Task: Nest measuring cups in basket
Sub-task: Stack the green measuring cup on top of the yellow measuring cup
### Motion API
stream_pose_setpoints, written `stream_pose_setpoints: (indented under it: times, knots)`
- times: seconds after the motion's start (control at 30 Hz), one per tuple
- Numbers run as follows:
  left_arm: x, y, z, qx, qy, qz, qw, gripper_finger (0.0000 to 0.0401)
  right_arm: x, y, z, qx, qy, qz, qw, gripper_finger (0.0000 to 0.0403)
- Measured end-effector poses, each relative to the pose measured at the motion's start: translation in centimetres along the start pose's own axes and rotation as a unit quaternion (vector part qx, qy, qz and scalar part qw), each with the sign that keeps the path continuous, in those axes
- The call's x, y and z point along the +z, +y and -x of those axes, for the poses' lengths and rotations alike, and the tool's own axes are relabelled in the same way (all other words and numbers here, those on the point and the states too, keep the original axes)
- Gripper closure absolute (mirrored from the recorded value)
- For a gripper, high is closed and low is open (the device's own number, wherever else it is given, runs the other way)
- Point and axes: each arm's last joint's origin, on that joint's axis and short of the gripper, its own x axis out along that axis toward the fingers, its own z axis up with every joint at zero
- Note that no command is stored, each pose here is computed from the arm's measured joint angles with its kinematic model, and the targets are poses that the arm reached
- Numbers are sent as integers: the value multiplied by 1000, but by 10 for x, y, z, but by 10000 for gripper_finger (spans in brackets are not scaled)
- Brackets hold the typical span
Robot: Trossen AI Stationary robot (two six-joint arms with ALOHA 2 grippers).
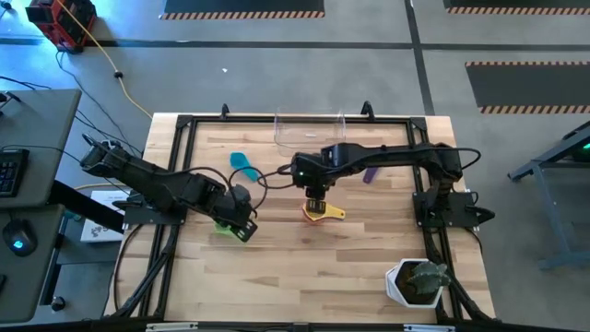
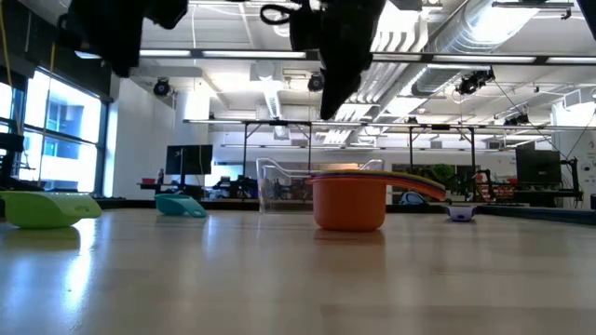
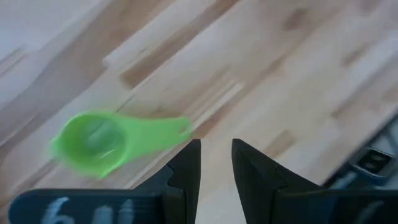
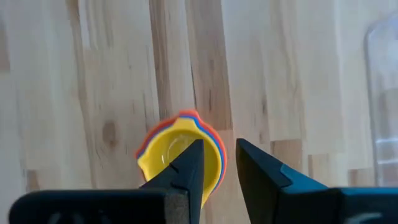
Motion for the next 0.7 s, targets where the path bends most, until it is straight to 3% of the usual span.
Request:
stream_pose_setpoints:
  times: [0.33,0.7]
  knots:
    - [-10,23,3,123,46,33,991,320,7,1,15,0,-11,1,1000,318]
    - [-11,25,2,130,46,-9,990,320,6,1,15,0,-6,1,1000,318]
